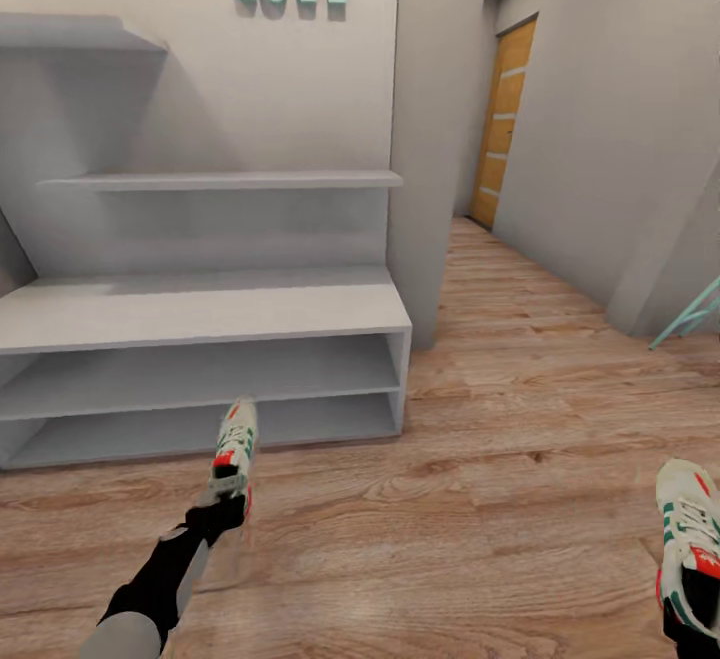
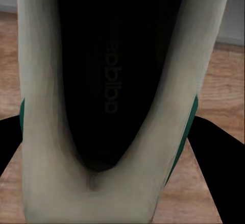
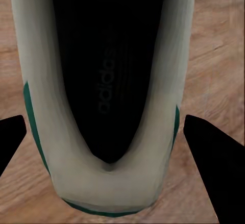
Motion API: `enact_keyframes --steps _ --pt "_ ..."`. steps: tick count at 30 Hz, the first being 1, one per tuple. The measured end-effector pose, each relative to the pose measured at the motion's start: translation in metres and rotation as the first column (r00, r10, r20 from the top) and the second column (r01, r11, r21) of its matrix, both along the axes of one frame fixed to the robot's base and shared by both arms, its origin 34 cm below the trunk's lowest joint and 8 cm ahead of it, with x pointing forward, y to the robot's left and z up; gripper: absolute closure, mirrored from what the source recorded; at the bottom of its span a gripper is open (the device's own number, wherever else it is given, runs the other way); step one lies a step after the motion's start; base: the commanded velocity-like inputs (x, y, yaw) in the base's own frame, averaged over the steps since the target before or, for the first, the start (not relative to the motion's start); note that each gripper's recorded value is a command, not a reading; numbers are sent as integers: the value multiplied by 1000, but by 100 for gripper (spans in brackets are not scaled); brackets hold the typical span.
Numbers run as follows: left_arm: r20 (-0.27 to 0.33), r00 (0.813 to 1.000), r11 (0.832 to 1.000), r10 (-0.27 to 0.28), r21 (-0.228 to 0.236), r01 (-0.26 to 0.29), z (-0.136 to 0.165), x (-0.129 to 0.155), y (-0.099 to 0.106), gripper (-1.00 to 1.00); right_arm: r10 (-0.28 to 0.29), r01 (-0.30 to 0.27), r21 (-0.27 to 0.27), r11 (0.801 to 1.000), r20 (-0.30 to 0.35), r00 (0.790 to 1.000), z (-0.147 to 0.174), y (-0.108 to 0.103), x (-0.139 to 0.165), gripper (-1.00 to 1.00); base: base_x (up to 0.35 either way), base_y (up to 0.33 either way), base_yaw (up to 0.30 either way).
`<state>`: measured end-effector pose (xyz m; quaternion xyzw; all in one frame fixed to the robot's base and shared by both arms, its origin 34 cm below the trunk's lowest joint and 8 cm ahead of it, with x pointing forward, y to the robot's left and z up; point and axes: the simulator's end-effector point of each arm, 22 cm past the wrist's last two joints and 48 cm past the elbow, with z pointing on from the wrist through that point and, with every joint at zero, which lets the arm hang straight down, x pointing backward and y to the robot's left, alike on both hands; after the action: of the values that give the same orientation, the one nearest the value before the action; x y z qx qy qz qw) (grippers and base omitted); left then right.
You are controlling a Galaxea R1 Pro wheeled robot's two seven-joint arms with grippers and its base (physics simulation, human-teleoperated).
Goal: Pick up the two gym shoes and the two sandals from the corridor floor and place them onto the hallstand (shoe rack) in the corridor, making sure they are on the rack and not on the floor. Arrange them so the two gym shoes are next to each other and the two sandals are next to each other.
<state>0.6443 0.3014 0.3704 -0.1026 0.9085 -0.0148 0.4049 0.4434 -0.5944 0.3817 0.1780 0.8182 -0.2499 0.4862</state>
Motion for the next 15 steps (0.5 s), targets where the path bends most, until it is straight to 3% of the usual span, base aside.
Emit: enact_keyframes --steps 1,2,7,10,15 --pt "-53 998 1000 22 14 -21 11 21 4 100 -83 84 5 996 -18 996 11 -34 -12 100 0 0 0" --pt "15 999 999 35 23 -35 46 52 9 100 -92 92 8 996 -27 995 14 -41 -13 100 0 0 0" --pt "24 1000 999 15 48 -16 59 65 4 100 -36 38 54 998 -37 999 15 -34 -1 100 0 0 0" --pt "38 999 998 10 58 -12 68 75 7 100 -27 29 54 998 -29 999 17 -34 2 100 0 0 0" --pt "4 1000 998 15 61 -15 60 76 8 100 -20 21 42 999 -11 1000 14 -34 6 100 0 0 0"
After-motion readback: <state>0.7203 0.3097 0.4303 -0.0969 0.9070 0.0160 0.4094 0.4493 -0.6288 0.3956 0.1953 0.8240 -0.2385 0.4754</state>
